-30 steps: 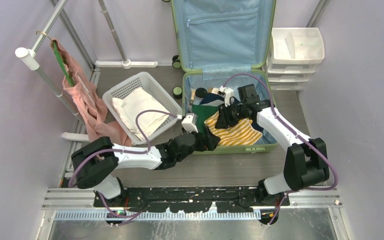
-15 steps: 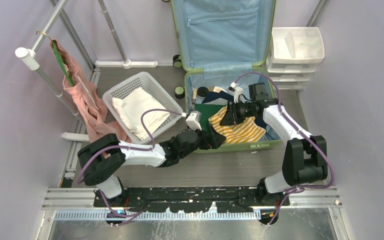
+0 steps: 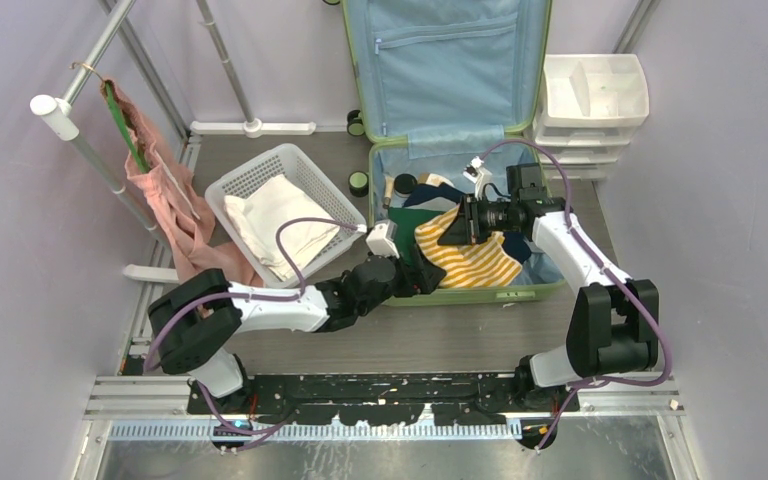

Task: Open, take out, and arrange the luggage
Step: Pick up the clothes from the luggage.

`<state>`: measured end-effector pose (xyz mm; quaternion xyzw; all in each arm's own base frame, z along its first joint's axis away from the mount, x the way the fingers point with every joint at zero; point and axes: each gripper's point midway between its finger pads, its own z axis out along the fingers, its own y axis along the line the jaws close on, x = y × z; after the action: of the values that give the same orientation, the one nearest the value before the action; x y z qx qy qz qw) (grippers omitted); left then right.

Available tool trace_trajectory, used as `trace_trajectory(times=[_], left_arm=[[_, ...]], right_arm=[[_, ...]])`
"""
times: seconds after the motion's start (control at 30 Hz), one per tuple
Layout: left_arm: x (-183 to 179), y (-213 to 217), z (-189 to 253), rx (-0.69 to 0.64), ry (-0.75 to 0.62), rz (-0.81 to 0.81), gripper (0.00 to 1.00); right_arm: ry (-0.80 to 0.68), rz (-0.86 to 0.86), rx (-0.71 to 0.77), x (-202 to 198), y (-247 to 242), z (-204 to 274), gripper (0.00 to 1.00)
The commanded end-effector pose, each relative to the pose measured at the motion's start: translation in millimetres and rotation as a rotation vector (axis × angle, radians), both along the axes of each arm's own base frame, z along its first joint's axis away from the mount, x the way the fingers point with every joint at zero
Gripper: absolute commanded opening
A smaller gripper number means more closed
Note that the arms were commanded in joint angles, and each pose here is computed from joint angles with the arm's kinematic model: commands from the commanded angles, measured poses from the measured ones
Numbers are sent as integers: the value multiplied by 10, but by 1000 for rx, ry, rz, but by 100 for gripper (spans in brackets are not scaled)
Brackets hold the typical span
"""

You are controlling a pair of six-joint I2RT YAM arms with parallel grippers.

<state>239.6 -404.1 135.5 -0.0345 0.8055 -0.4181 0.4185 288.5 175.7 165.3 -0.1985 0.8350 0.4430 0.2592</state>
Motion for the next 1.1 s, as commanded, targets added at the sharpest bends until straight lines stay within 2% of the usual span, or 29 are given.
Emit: trace_trajectory(times=[0.0, 0.4, 0.63, 1.07], left_arm=[[302, -95, 571, -94, -107, 37, 84], [275, -308, 689, -194, -87, -28, 82], [259, -88, 783, -224, -89, 34, 82], [358, -117, 958, -330, -107, 96, 82]], right_arm=[[-27, 34, 68, -7, 75, 207, 15], [-31, 49, 73, -36, 80, 234, 16], [-24, 26, 29, 13, 35, 156, 17], [-86, -10, 34, 49, 24, 256, 17]])
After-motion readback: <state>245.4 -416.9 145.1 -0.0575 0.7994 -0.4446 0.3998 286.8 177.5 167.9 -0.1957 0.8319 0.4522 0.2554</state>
